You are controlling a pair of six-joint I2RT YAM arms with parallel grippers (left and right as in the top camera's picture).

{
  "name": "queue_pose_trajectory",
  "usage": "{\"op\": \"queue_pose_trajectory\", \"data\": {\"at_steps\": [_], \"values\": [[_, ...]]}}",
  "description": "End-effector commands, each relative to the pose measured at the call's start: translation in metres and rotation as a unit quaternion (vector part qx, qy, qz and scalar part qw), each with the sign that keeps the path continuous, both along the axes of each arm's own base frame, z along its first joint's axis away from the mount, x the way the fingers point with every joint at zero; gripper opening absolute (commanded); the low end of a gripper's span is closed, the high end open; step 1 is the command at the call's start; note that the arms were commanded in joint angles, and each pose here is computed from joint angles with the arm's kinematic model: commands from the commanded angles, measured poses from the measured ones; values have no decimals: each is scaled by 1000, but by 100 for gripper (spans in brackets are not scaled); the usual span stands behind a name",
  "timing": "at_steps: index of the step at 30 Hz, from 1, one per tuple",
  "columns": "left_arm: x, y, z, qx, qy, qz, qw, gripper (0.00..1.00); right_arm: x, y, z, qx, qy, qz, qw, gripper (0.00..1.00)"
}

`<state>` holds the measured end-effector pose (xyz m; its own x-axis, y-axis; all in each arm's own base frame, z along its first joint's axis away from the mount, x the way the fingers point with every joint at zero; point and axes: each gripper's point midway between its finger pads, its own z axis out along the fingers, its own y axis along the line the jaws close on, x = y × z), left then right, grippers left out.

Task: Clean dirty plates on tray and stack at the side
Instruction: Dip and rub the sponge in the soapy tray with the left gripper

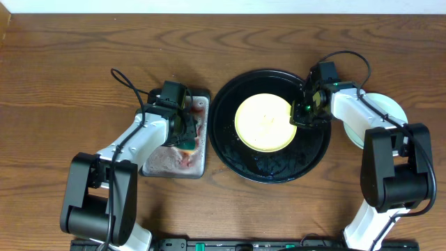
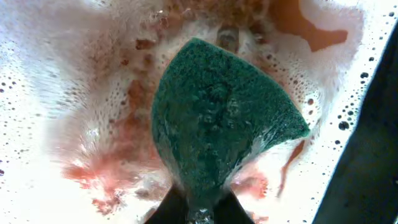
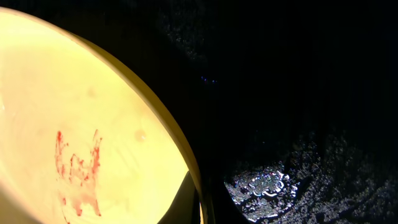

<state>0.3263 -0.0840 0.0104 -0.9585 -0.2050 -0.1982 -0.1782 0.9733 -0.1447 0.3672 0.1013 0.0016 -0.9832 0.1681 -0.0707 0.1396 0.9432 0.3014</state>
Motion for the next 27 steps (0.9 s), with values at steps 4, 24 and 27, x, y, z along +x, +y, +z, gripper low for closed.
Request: {"op": "queue_pose_trajectory", "data": {"at_steps": [4,24,27], "values": [[1,8,17,15,-20,-3,1000,7,-13,-8,-16,-22,28,-15,999,1],[-4,9,-1,23,3,-3,1000,68,-13,-7,-16,-22,28,-15,999,1],[-5,10,-9,25,12,-3,1000,44,-13,-7,-16,-22,28,-15,999,1]]}}
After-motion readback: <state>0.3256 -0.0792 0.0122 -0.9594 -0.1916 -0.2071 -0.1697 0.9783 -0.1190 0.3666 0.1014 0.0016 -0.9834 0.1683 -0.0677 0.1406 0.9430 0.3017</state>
